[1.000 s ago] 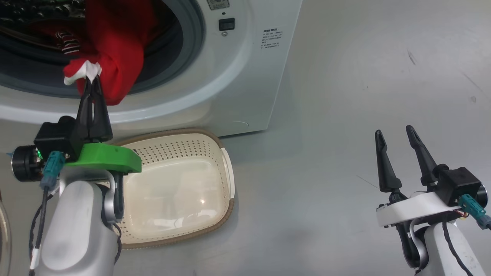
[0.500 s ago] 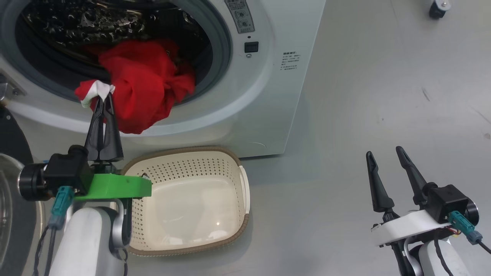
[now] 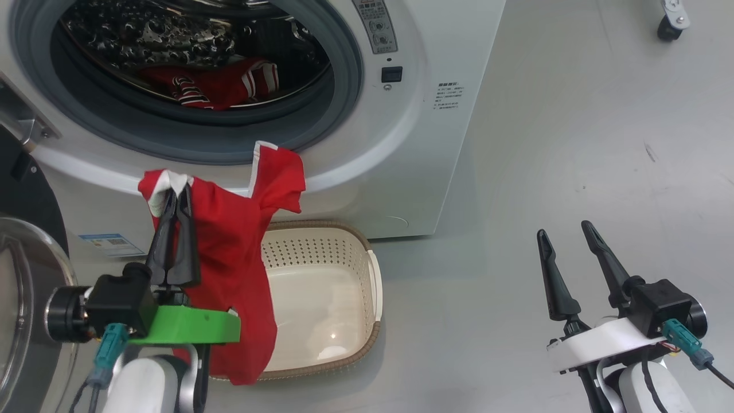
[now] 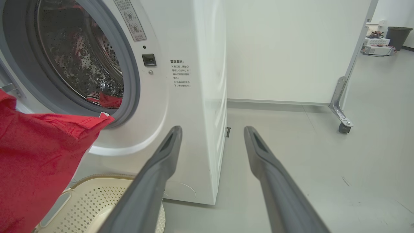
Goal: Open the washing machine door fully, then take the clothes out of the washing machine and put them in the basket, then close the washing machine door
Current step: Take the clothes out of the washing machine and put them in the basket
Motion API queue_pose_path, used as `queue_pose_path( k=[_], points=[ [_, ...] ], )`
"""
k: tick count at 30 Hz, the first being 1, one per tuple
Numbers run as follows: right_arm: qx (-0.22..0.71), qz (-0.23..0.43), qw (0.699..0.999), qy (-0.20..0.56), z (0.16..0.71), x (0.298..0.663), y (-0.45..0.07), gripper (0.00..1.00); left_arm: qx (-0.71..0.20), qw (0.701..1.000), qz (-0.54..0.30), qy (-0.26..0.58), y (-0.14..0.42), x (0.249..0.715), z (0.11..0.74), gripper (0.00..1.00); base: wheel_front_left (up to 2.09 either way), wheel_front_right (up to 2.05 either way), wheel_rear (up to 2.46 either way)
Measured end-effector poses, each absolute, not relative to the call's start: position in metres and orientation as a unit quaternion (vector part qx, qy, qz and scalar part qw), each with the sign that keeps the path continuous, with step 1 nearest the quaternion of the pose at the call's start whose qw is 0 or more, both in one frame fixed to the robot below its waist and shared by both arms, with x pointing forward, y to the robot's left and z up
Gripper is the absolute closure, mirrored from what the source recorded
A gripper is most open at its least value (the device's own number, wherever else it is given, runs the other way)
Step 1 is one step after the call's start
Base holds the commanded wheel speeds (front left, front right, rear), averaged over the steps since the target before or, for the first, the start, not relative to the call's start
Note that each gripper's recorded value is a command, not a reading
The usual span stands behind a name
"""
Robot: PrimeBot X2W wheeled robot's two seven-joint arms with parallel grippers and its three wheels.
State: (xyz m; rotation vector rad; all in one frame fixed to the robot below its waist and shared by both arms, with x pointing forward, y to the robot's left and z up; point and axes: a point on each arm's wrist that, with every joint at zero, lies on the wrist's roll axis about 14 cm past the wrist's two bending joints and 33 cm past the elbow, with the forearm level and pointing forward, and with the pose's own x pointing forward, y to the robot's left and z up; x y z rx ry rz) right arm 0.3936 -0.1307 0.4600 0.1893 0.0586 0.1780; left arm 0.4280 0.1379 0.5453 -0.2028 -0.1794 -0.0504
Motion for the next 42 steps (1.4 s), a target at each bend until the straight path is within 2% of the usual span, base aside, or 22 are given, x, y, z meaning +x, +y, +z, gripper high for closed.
queue_pose_path(
  k=[18, 25, 32, 42],
  points=[
    [0.099, 0.087, 0.99, 0.052, 0.442, 0.399, -0.13, 0.0, -0.14, 0.982, -0.033, 0.123, 0.116, 0.416, 0.419, 1.0, 0.0, 0.0, 0.0],
    [0.099, 0.082, 0.99, 0.06, 0.434, 0.406, -0.134, 0.0, -0.137, 0.974, -0.036, 0.179, 0.109, 0.43, 0.38, 1.0, 0.0, 0.0, 0.0],
    [0.099, 0.078, 0.989, 0.072, 0.422, 0.414, -0.137, 0.0, -0.122, 0.959, -0.045, 0.252, 0.098, 0.442, 0.332, 1.0, 0.0, 0.0, 0.0],
    [0.099, 0.058, 0.989, 0.09, 0.408, 0.415, -0.149, 0.0, -0.102, 0.935, -0.057, 0.335, 0.085, 0.433, 0.278, 1.0, 0.0, 0.0, 0.0]
  ],
)
